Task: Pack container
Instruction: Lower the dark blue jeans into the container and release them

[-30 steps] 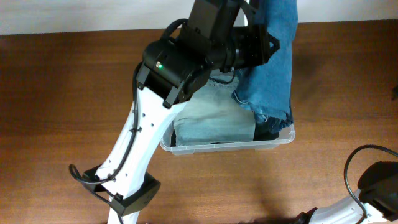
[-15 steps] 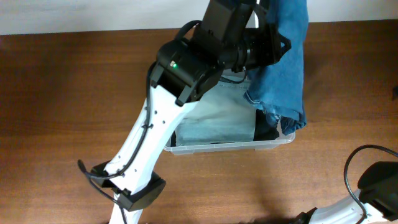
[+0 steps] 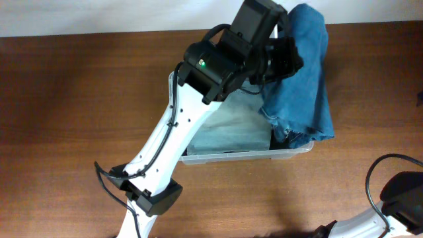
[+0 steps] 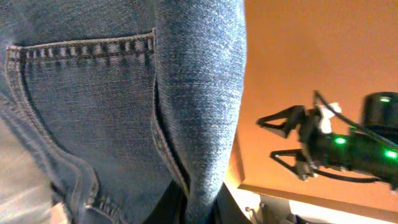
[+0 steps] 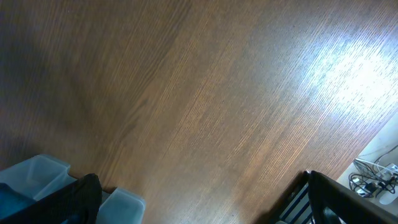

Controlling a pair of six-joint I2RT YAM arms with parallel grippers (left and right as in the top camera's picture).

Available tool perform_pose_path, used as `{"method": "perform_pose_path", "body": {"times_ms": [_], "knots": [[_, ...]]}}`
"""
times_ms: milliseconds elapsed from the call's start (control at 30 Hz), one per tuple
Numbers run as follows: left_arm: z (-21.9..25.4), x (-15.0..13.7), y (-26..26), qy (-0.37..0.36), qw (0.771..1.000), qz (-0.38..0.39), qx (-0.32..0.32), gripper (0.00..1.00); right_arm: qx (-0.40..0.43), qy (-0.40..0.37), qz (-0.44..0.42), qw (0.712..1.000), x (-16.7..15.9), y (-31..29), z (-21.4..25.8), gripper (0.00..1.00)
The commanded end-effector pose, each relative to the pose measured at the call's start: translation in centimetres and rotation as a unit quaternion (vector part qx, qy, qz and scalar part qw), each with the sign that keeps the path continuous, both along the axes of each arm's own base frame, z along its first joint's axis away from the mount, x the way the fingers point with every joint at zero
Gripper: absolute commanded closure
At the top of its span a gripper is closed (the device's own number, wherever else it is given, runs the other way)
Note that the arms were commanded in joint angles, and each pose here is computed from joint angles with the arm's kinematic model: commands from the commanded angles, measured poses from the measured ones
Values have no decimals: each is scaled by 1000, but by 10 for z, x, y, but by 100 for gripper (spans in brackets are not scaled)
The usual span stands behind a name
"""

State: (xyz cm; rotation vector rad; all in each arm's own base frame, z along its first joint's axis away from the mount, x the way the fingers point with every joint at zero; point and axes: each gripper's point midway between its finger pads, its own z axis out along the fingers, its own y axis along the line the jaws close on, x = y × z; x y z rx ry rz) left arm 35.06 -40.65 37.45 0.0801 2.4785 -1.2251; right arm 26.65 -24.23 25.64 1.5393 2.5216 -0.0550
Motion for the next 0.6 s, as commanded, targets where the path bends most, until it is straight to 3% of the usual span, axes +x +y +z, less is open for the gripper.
{"method": "perform_pose_path", "body": {"times_ms": [0,567], "knots": [[8,5,23,10,1000,17,0,99,-6,-5,0,1000,-4,2,7,2],[-45,16,114,78,989,38,122,92,-7,-5,0,1000,-4,2,7,2]]}}
